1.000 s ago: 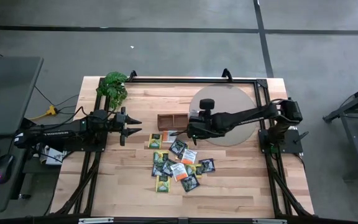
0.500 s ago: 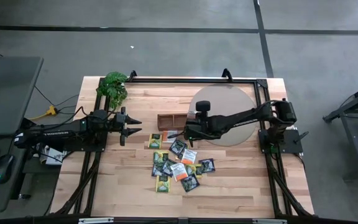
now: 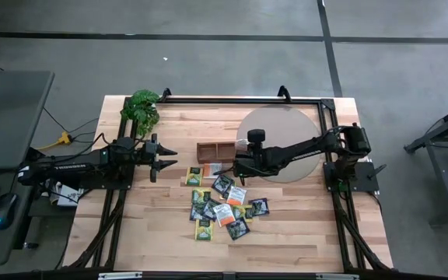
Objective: Pick & Place Tea
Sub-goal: Put the white tea bag into the right section of the wooden organizer
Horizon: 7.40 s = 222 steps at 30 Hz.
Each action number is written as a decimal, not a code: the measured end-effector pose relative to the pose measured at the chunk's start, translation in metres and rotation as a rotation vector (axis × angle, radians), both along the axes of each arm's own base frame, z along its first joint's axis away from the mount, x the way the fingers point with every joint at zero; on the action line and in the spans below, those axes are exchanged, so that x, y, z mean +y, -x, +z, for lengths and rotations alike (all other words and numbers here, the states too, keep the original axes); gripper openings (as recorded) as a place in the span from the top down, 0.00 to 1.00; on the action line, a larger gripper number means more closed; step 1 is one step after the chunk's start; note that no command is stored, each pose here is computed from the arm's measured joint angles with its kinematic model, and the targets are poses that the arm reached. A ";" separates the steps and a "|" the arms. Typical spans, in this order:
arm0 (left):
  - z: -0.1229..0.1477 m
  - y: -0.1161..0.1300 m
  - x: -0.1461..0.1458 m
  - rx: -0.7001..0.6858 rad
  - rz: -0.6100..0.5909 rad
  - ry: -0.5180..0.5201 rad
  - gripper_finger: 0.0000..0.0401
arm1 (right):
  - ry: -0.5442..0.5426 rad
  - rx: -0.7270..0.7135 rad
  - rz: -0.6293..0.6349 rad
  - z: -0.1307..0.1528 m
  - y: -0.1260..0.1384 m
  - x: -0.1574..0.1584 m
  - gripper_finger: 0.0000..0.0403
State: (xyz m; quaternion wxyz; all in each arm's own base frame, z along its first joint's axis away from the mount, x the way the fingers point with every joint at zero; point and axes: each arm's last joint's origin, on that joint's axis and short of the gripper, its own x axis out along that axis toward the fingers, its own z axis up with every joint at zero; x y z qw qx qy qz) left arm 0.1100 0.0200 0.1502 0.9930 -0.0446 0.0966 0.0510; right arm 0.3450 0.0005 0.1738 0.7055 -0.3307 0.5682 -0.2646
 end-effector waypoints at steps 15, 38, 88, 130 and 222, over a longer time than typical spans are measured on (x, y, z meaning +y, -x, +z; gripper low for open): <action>0.000 0.000 0.000 0.000 0.000 0.000 0.63 | -0.035 0.044 0.082 0.000 -0.004 -0.001 1.00; 0.000 0.000 0.000 0.000 0.000 0.000 0.63 | -0.110 0.044 0.075 -0.002 -0.004 -0.010 0.82; 0.000 0.000 0.000 0.000 0.000 0.000 0.63 | -0.524 -0.434 0.264 0.046 -0.063 0.062 0.49; 0.000 0.000 0.000 0.000 0.000 0.000 0.63 | -0.380 -0.346 0.246 -0.043 -0.093 0.061 0.49; 0.000 0.000 0.000 0.000 0.000 0.000 0.63 | -0.825 -0.113 -0.074 -0.047 -0.095 -0.001 0.79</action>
